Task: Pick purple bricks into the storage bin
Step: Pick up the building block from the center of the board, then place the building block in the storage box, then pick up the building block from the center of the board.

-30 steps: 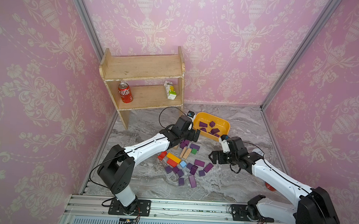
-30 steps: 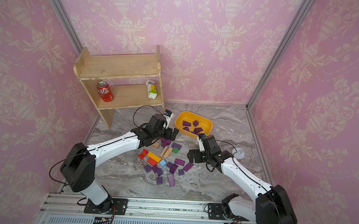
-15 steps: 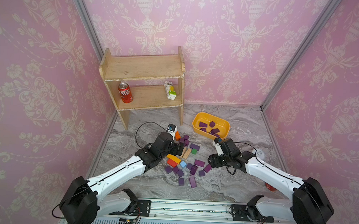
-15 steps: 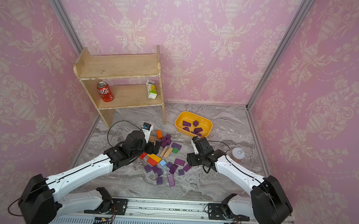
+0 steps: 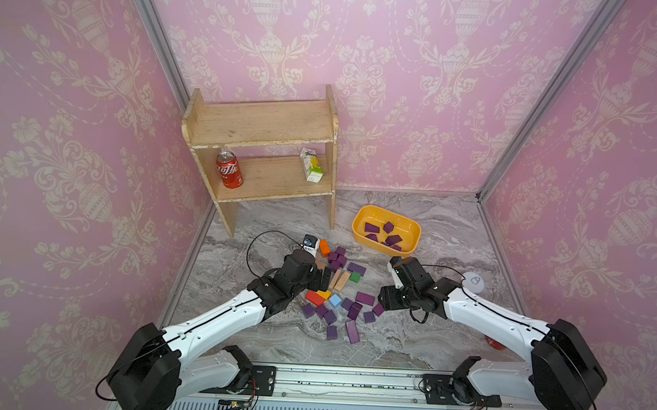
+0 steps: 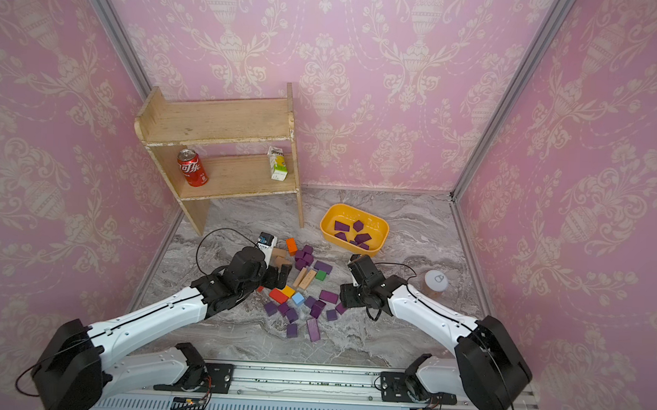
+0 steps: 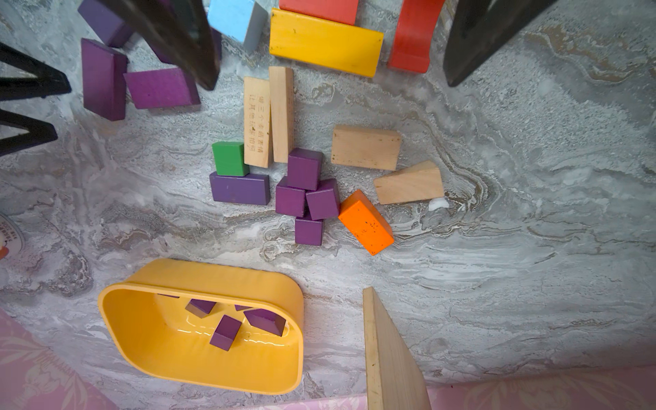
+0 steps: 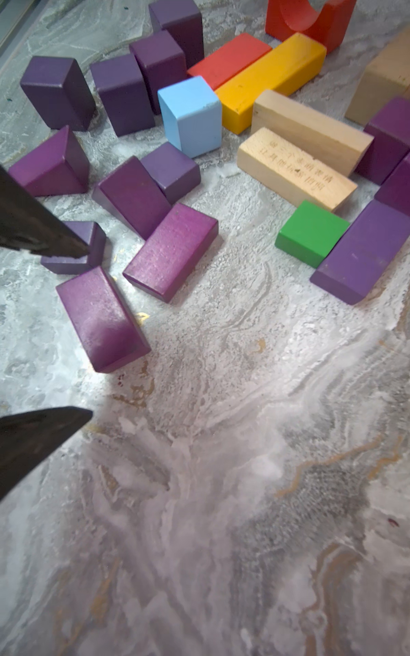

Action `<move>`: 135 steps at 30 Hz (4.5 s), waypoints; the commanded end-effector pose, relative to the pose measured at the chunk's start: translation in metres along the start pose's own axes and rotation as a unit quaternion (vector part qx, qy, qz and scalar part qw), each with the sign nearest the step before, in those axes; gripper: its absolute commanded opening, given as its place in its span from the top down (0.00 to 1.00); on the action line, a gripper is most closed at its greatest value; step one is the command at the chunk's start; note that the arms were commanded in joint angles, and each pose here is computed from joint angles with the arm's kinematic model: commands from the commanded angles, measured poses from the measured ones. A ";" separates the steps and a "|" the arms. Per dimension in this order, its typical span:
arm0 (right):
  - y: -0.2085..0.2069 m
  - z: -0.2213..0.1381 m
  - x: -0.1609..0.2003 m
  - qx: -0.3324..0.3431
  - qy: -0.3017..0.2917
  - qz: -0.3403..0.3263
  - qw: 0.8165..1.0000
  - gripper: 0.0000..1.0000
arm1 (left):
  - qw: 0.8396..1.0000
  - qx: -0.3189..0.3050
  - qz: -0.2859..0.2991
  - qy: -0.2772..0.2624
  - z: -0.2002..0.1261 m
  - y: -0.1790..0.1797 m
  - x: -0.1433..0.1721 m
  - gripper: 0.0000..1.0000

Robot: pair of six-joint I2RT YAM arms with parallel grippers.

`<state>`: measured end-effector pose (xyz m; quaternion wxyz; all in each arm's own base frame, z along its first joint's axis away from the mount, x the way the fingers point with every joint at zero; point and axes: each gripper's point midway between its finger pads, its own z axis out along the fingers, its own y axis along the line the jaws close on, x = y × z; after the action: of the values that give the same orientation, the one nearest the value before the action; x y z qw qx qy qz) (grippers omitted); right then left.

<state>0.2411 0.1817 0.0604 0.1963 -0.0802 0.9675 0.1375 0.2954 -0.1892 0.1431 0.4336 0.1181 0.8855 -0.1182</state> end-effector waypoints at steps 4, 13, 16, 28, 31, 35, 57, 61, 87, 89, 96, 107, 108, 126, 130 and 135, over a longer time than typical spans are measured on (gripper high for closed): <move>-0.011 0.011 0.019 0.031 0.022 0.043 0.998 0.32 | 0.999 -0.004 0.026 -0.019 0.002 -0.003 -0.014 0.01; -0.004 0.024 0.027 0.030 0.046 0.041 0.998 0.43 | 0.999 -0.006 0.033 -0.021 0.006 -0.002 -0.011 0.01; 0.000 0.028 0.026 0.025 0.047 0.058 0.997 0.44 | 0.999 -0.005 0.034 -0.021 0.006 -0.002 -0.011 0.01; 0.009 0.037 0.015 0.030 0.044 0.048 0.997 0.47 | 0.999 -0.011 0.040 -0.017 0.003 0.000 -0.011 0.01; 0.009 0.039 0.013 0.038 0.047 0.039 0.997 0.48 | 0.999 -0.013 0.041 -0.016 0.002 0.001 -0.010 0.01; 0.011 0.040 0.012 0.044 0.049 0.028 0.997 0.50 | 0.999 -0.015 0.041 -0.013 0.002 0.002 -0.009 0.01; 0.017 0.025 -0.018 0.064 0.007 -0.010 0.998 0.83 | 0.998 -0.029 0.048 -0.003 0.002 0.007 -0.004 0.01; 0.024 0.005 -0.040 0.059 -0.031 -0.019 0.998 0.82 | 0.998 -0.030 0.046 -0.005 -0.001 0.008 -0.005 0.01; -0.029 -0.029 -0.234 0.038 -0.166 0.036 0.985 0.85 | 0.998 -0.053 0.042 -0.018 -0.008 0.018 -0.008 0.01; -0.040 -0.024 -0.242 0.054 -0.164 0.043 0.984 0.85 | 0.998 -0.054 0.042 -0.016 -0.007 0.018 -0.010 0.01; -0.062 -0.003 -0.266 0.059 -0.163 0.063 0.983 0.59 | 0.998 -0.054 0.032 -0.010 -0.005 0.017 -0.011 0.01; -0.042 -0.035 -0.264 0.002 -0.215 0.055 0.975 0.22 | 0.994 -0.090 0.055 -0.006 -0.015 0.031 -0.013 0.01; -0.040 -0.038 -0.257 -0.001 -0.214 0.053 0.975 0.22 | 0.995 -0.088 0.053 -0.007 -0.016 0.031 -0.013 0.01; 0.004 -0.020 -0.060 -0.046 -0.109 -0.056 0.991 0.26 | 0.998 0.002 -0.069 0.012 -0.005 0.005 0.019 0.01; 0.005 -0.003 -0.050 -0.052 -0.086 -0.082 0.992 0.31 | 0.995 0.027 -0.095 0.002 -0.007 -0.002 0.017 0.01; 0.015 0.012 -0.056 -0.077 -0.084 -0.082 0.990 0.32 | 0.995 0.025 -0.094 -0.001 -0.009 0.000 0.018 0.01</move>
<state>0.2877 0.1937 0.0749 0.2705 -0.1464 0.9342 0.1810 0.2786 -0.1822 0.1292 0.4147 0.0574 0.8937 -0.1617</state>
